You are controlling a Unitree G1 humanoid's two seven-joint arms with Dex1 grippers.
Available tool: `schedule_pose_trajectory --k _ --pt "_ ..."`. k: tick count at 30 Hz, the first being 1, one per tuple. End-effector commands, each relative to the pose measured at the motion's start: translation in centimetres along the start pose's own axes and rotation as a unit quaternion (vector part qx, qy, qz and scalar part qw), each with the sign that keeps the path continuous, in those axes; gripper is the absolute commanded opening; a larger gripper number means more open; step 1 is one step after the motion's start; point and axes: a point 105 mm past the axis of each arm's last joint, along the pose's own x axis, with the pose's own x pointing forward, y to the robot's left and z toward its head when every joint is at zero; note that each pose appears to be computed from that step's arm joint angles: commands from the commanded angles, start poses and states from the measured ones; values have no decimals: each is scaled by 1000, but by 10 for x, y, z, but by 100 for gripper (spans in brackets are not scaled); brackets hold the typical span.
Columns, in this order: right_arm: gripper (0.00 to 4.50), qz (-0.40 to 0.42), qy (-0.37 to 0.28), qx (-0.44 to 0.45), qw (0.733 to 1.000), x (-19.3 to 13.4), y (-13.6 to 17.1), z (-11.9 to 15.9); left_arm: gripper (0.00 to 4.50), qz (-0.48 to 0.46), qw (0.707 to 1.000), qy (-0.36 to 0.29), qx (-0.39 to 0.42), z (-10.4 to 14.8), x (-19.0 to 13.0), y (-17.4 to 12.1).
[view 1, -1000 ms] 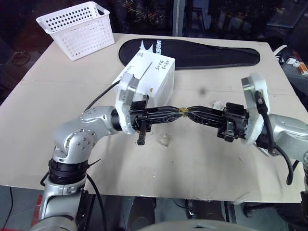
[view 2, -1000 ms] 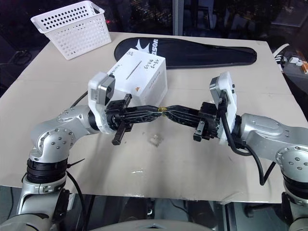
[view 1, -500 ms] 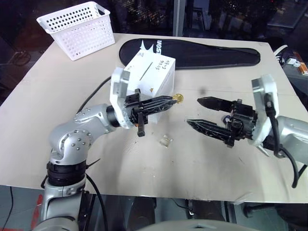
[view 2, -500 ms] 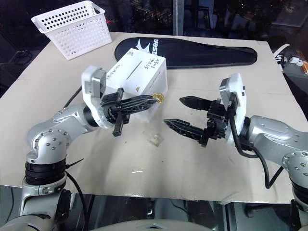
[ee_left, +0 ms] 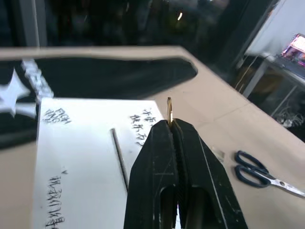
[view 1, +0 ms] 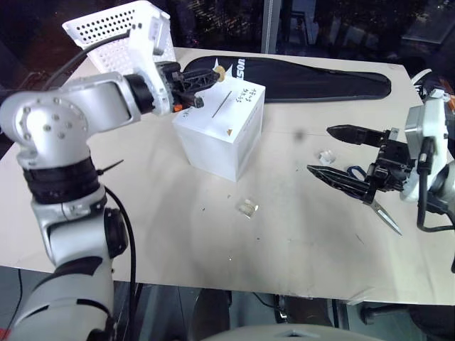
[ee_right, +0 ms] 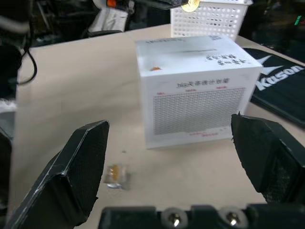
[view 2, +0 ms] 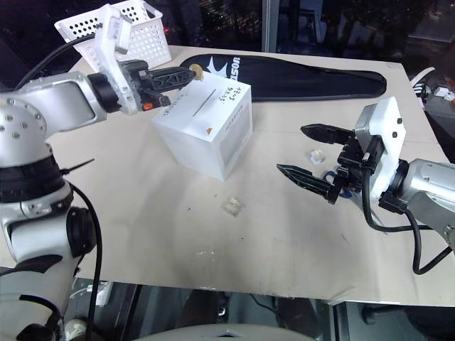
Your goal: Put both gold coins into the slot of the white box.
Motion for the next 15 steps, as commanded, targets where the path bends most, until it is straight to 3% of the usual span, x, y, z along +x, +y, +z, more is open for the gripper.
schedule_pose_trajectory --k 1,8,15 --pt "442 -6 -24 -29 999 -2 2 10 0 26 999 32 -11 -2 3 7" --pt "442 -7 -33 -34 999 -1 5 11 0 70 994 79 -7 -17 10 21" --pt "442 -13 -42 -40 998 -3 4 16 0 104 991 83 15 -17 11 26"
